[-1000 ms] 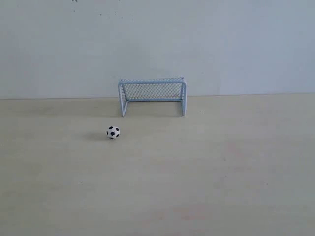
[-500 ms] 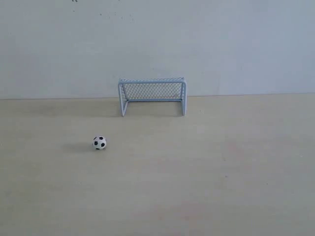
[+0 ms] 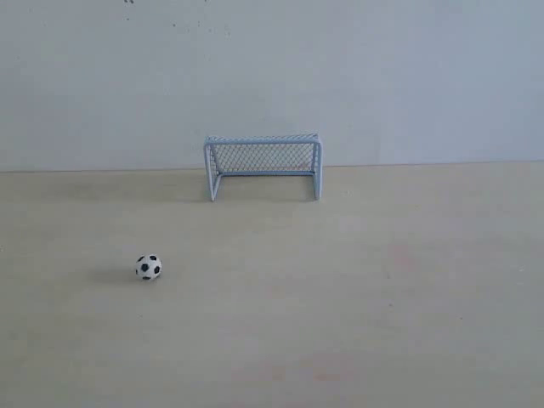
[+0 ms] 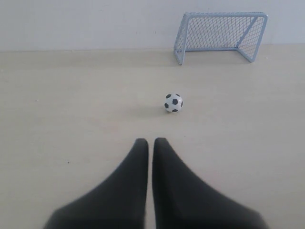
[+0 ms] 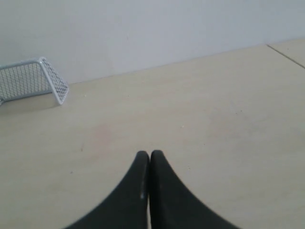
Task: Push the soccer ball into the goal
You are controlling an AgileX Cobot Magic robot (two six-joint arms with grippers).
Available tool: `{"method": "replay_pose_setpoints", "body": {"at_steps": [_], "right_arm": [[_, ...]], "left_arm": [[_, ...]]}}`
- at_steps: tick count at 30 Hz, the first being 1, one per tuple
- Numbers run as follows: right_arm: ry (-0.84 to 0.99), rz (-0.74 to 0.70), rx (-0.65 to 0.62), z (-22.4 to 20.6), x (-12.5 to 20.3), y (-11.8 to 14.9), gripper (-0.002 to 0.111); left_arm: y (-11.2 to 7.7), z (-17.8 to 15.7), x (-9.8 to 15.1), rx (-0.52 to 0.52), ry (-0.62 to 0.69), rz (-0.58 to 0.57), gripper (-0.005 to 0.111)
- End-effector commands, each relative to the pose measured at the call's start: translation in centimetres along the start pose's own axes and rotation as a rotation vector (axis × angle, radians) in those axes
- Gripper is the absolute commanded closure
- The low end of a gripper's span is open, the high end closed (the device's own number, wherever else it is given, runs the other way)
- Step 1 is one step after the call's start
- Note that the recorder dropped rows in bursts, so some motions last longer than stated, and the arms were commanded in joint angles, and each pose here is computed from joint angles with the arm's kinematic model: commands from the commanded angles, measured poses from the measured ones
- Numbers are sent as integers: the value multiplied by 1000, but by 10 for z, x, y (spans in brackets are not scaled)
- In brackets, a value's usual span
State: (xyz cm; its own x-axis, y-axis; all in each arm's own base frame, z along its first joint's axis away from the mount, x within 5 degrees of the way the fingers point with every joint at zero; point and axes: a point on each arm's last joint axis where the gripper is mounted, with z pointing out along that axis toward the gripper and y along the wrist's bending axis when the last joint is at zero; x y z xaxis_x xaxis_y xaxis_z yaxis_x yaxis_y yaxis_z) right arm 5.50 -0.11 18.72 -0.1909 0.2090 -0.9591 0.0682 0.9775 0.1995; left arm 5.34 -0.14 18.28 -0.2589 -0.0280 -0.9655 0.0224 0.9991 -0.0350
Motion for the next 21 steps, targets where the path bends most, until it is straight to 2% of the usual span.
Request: {"method": "replay_pose_setpoints", "body": {"at_steps": [1,4,11,21], "right_arm": [[38,-15,16,0,4,-1,109],[56,-21,18,-1,5,-1,109],[57,-160,17,-1,5,-2,109],[61,-206,17,-1,6,-2,109]], "left_arm": [[0,0,1,-2,-4,4,102],[0,0,1,-2,-4,4,102],[0,0,1,-2,-4,4,102],[0,0,1,-2,-4,4,102]]}}
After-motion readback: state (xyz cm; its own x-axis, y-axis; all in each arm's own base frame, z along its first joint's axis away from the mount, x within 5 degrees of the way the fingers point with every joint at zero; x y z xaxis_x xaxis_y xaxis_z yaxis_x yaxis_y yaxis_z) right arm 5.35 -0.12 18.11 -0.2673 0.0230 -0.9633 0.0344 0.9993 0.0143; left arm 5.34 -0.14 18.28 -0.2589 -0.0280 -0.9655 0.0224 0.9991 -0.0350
